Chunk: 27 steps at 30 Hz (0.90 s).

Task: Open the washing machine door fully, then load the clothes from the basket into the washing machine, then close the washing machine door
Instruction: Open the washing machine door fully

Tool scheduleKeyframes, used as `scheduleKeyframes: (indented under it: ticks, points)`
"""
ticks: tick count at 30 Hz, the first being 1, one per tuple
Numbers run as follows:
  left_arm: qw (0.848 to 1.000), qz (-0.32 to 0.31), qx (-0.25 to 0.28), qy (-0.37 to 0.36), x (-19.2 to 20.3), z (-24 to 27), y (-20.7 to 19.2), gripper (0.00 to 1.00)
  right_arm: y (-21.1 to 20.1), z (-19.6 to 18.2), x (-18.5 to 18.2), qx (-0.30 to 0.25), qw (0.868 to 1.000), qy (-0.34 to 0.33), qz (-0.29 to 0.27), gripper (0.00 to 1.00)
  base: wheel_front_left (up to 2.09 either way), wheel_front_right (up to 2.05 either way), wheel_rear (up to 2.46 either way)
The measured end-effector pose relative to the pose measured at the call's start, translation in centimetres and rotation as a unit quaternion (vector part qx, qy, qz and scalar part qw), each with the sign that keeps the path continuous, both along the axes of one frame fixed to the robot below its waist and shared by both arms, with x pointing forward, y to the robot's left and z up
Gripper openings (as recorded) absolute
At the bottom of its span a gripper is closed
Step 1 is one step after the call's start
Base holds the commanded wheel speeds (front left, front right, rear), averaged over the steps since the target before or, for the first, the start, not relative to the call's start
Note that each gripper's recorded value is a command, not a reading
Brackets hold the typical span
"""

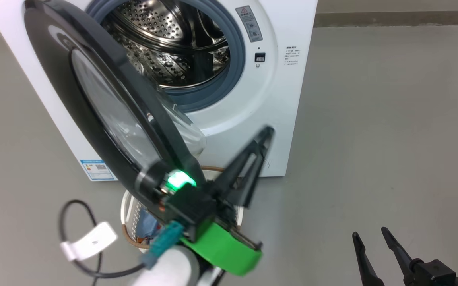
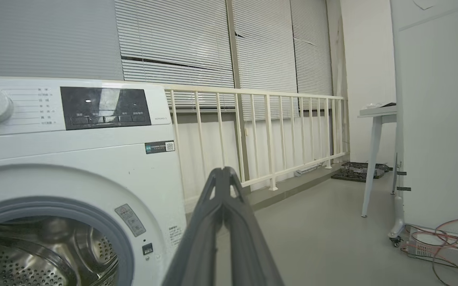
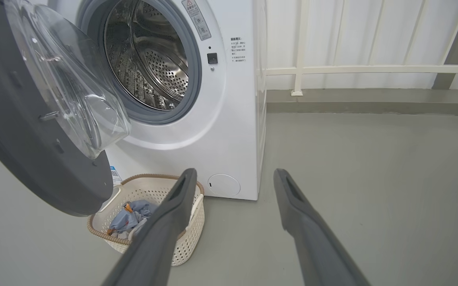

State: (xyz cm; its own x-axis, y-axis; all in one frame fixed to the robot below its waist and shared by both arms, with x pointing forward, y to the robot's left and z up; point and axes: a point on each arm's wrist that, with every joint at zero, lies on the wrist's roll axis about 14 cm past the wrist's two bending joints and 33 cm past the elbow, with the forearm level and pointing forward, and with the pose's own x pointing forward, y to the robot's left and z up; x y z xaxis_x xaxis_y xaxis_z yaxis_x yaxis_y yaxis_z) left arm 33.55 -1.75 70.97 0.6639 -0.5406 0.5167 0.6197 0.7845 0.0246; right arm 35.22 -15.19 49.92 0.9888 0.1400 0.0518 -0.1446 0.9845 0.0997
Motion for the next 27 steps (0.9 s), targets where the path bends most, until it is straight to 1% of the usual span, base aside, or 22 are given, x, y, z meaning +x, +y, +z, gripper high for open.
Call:
scheduleKeyframes:
  ticks: [2, 5, 10, 16, 24, 27]
  points:
    - [0.999, -0.015, 0.010, 0.036, -0.1, -1.7, -1.0, 0.00, -0.1, -0.1, 0.0, 0.000, 1.000, 0.001, -0.002, 1.00, 0.00, 0.00, 0.00]
    - [0.995, -0.016, 0.028, 0.092, 0.3, -5.0, -1.7, 0.00, -0.2, -0.2, 0.0, 0.000, 1.000, 0.003, -0.003, 1.00, 0.00, 0.00, 0.00]
    - [0.985, 0.011, 0.050, 0.164, 1.6, -9.6, -1.2, 0.00, -0.2, -0.3, 0.1, -0.001, 1.000, 0.005, -0.003, 1.00, 0.00, 0.00, 0.00]
    - [0.976, 0.042, 0.055, 0.205, 3.1, -12.6, 0.0, 0.00, -0.5, -0.5, 0.2, -0.006, 1.000, 0.007, -0.007, 1.00, 0.00, 0.00, 0.00]
    - [0.969, 0.073, 0.045, 0.232, 4.8, -14.1, 1.3, 0.00, -0.9, -0.7, 0.1, -0.006, 1.000, 0.010, -0.013, 1.00, 0.00, 0.00, 0.00]
    - [0.964, 0.087, 0.041, 0.250, 5.5, -14.9, 1.8, 0.00, -1.0, -0.8, 0.2, -0.006, 1.000, 0.013, -0.015, 1.00, 0.00, 0.00, 0.00]
